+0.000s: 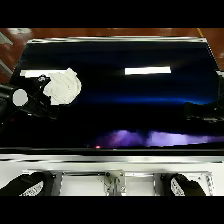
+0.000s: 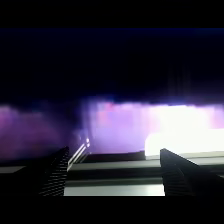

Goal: Fold the shirts.

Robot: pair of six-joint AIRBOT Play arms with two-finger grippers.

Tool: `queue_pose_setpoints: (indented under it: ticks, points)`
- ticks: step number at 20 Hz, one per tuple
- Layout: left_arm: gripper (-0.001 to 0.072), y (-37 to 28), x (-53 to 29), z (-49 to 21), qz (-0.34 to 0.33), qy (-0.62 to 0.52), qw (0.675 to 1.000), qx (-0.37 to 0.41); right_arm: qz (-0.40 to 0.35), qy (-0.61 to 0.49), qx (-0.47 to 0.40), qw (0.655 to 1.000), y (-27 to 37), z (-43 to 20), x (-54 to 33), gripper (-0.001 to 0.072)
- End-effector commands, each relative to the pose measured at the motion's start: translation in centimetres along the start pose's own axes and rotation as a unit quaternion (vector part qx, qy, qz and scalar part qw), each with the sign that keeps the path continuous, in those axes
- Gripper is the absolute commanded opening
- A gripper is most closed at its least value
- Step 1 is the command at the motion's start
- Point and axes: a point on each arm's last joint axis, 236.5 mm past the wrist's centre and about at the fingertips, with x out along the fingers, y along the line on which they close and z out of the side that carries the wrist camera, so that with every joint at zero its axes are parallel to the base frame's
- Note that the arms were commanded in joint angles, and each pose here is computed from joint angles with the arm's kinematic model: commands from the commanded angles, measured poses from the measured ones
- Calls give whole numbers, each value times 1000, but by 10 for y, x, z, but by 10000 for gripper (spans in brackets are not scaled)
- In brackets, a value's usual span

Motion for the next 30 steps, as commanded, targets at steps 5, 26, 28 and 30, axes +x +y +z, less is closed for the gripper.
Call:
queue_pose_setpoints:
  ticks: [5,26,28,30]
  points:
    - [696,-11,-15,82,-20,-177,984,18,38,-25,6,999,18,12,-1,685]
    - [716,148,161,209,-6,-100,977,-187,45,-2,49,998,22,2,-1,685]
    - [716,143,176,213,-10,-93,978,-185,45,-3,50,998,21,3,-1,685]
    - [716,133,188,211,-22,-84,979,-185,45,-3,57,997,21,2,-1,685]
